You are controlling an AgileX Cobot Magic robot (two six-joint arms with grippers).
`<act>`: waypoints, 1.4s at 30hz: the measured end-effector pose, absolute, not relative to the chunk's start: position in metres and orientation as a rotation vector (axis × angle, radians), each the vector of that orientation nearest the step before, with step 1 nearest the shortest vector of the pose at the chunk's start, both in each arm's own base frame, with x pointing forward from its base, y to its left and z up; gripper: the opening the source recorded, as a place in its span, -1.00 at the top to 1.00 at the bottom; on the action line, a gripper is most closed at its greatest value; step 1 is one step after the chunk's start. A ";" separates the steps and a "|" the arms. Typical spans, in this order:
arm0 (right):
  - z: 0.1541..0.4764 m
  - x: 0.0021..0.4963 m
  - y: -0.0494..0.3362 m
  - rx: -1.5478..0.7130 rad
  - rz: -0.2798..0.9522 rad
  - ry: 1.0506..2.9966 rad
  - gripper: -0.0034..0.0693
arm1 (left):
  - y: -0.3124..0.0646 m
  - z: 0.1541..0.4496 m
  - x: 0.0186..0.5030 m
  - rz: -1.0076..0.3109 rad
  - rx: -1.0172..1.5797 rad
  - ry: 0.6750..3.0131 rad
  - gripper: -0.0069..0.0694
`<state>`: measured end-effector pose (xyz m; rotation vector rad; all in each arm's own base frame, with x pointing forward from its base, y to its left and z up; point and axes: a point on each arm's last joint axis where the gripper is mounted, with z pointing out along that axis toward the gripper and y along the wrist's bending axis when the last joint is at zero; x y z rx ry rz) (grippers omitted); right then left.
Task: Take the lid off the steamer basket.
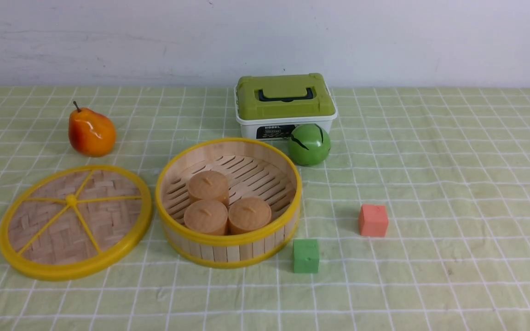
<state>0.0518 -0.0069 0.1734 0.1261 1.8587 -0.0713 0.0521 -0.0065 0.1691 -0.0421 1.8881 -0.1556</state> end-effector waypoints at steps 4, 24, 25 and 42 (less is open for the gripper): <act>0.173 0.052 -0.007 0.126 -0.071 1.859 0.24 | -0.007 0.169 0.052 -0.156 -0.042 1.889 0.84; 0.173 0.052 -0.007 0.126 -0.071 1.859 0.24 | -0.007 0.169 0.052 -0.157 -0.043 1.891 0.81; 0.173 0.052 -0.007 0.126 -0.071 1.859 0.24 | -0.007 0.169 0.052 -0.157 -0.043 1.891 0.81; 0.173 0.052 -0.007 0.126 -0.071 1.859 0.24 | -0.007 0.169 0.052 -0.157 -0.043 1.891 0.77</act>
